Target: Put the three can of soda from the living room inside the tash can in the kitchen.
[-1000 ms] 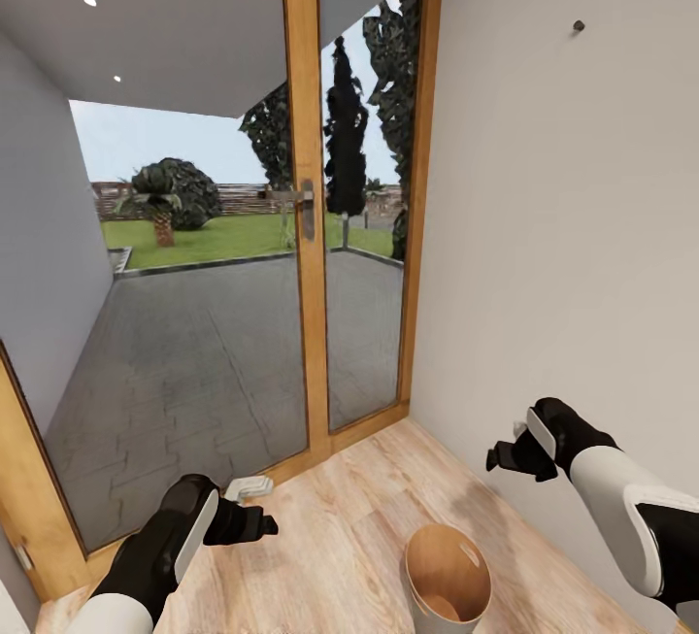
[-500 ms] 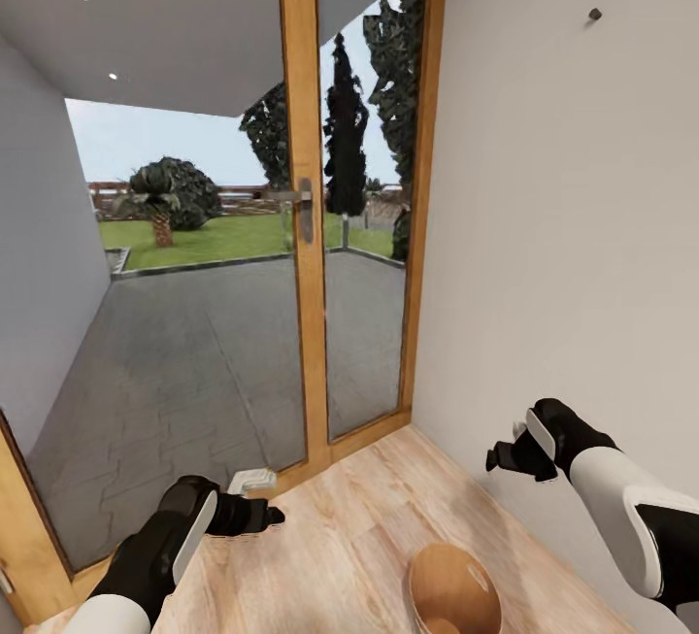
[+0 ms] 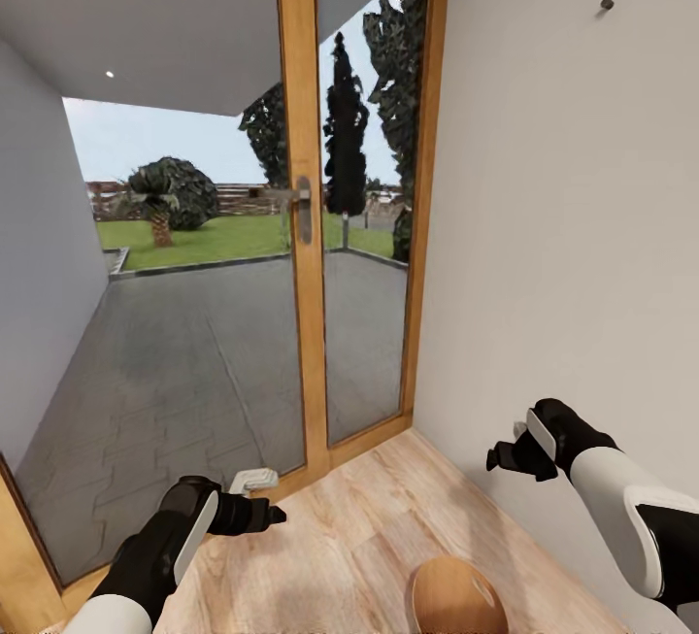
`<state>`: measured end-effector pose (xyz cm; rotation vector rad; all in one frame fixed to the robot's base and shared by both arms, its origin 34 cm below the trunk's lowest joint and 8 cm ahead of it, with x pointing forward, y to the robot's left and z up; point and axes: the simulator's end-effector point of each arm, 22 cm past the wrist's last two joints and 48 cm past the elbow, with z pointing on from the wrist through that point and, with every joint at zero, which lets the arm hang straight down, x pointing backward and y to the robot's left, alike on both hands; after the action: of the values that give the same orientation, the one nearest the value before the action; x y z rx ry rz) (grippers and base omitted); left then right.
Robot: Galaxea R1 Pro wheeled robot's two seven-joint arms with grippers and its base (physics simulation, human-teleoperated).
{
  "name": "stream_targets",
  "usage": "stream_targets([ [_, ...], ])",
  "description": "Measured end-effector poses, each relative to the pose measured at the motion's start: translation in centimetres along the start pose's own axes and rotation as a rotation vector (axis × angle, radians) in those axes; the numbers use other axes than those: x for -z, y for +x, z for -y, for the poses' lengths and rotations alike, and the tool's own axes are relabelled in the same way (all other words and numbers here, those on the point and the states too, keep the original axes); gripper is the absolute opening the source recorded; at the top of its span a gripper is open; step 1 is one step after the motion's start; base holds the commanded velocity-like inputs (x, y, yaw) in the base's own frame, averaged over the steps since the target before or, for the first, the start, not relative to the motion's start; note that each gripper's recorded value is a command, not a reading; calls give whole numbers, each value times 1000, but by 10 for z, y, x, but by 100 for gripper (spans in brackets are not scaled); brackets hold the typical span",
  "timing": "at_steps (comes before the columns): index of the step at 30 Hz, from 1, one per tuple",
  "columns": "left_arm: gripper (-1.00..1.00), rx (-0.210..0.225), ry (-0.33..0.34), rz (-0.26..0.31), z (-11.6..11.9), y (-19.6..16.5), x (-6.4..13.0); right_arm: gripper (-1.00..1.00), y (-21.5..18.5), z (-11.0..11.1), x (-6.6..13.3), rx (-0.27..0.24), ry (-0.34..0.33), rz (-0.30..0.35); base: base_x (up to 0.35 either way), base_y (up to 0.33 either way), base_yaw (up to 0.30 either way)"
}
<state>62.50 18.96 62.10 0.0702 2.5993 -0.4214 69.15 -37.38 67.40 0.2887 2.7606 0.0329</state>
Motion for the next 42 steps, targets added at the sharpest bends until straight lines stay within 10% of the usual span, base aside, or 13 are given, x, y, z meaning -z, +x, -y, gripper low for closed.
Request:
stream_targets([
  [42, 100, 2, 3, -8, -22, 60, -67, 100, 46, 11, -77, 48, 35, 2, 0, 0, 0],
])
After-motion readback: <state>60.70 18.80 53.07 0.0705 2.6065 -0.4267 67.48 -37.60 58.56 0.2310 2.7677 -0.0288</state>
